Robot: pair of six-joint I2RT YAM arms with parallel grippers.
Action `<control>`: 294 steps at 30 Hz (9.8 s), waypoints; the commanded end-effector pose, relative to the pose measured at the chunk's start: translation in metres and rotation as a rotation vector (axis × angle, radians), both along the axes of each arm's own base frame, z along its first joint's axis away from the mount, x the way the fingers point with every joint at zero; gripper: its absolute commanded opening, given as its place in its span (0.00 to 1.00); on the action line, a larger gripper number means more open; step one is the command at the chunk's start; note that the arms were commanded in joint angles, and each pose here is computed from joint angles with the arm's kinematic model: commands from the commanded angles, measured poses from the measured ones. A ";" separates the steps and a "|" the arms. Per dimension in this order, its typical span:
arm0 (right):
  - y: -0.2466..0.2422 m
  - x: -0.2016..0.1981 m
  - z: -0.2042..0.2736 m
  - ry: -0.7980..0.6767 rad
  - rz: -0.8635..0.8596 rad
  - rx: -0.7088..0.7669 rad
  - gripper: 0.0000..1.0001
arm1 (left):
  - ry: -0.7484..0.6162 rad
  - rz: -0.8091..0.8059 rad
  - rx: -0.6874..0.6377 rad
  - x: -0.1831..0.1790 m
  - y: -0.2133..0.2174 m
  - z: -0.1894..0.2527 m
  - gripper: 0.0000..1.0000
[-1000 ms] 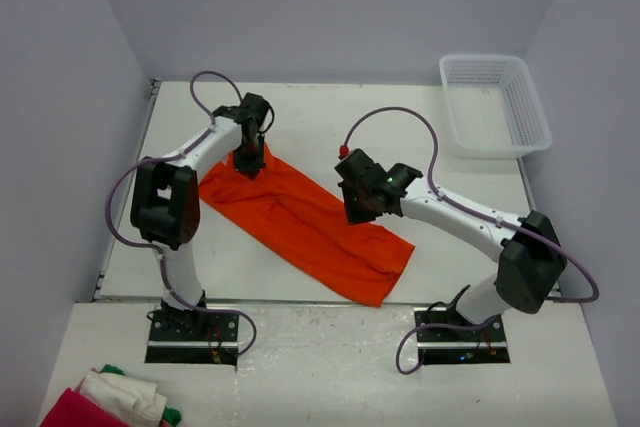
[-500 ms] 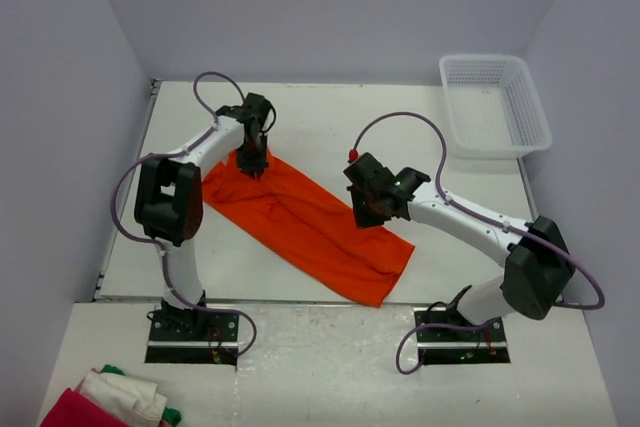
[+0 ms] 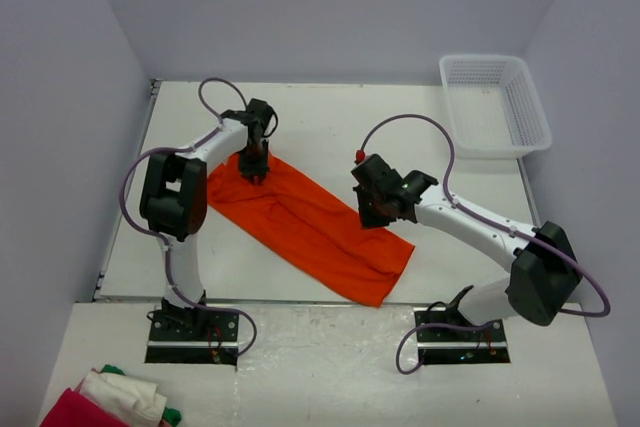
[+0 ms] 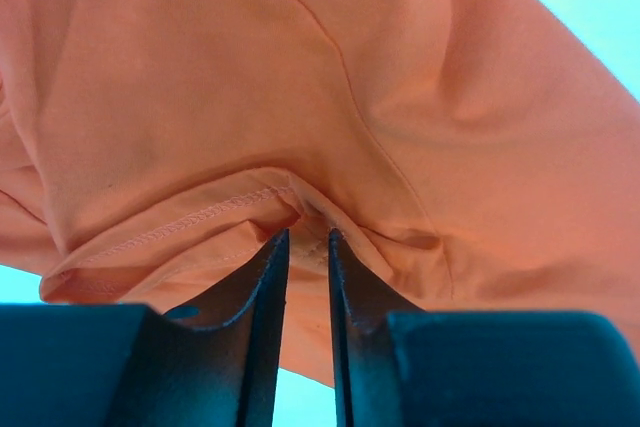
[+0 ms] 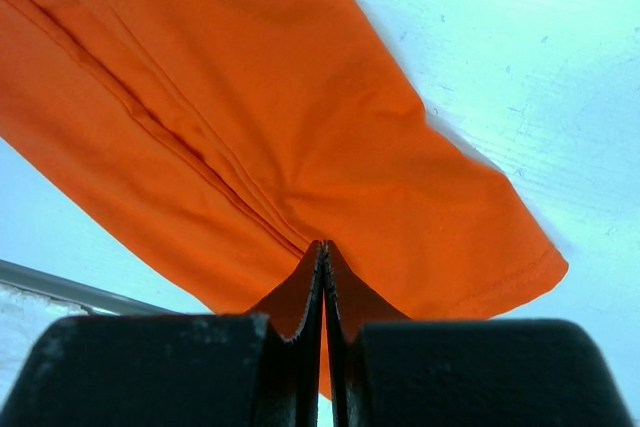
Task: Fold and stack the t-shirts
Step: Fold the other side of the tshirt into a rectangle, then rotate the tshirt 90 degrees
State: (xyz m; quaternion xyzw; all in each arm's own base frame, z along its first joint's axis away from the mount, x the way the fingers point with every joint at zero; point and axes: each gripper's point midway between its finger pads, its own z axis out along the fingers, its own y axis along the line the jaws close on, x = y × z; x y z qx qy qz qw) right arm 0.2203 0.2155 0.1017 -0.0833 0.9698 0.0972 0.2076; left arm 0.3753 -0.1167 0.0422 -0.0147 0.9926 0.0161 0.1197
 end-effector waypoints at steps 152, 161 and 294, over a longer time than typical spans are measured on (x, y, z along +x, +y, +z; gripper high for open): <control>-0.012 -0.018 -0.091 0.178 -0.049 -0.047 0.00 | -0.049 0.179 0.001 0.022 -0.016 -0.026 0.00; -0.004 -0.017 -0.103 0.210 -0.041 -0.045 0.00 | 0.011 0.163 0.015 0.076 -0.007 -0.065 0.00; 0.126 -0.052 -0.043 0.046 0.349 0.030 0.00 | -0.488 -0.029 -0.232 0.161 -0.053 0.073 0.00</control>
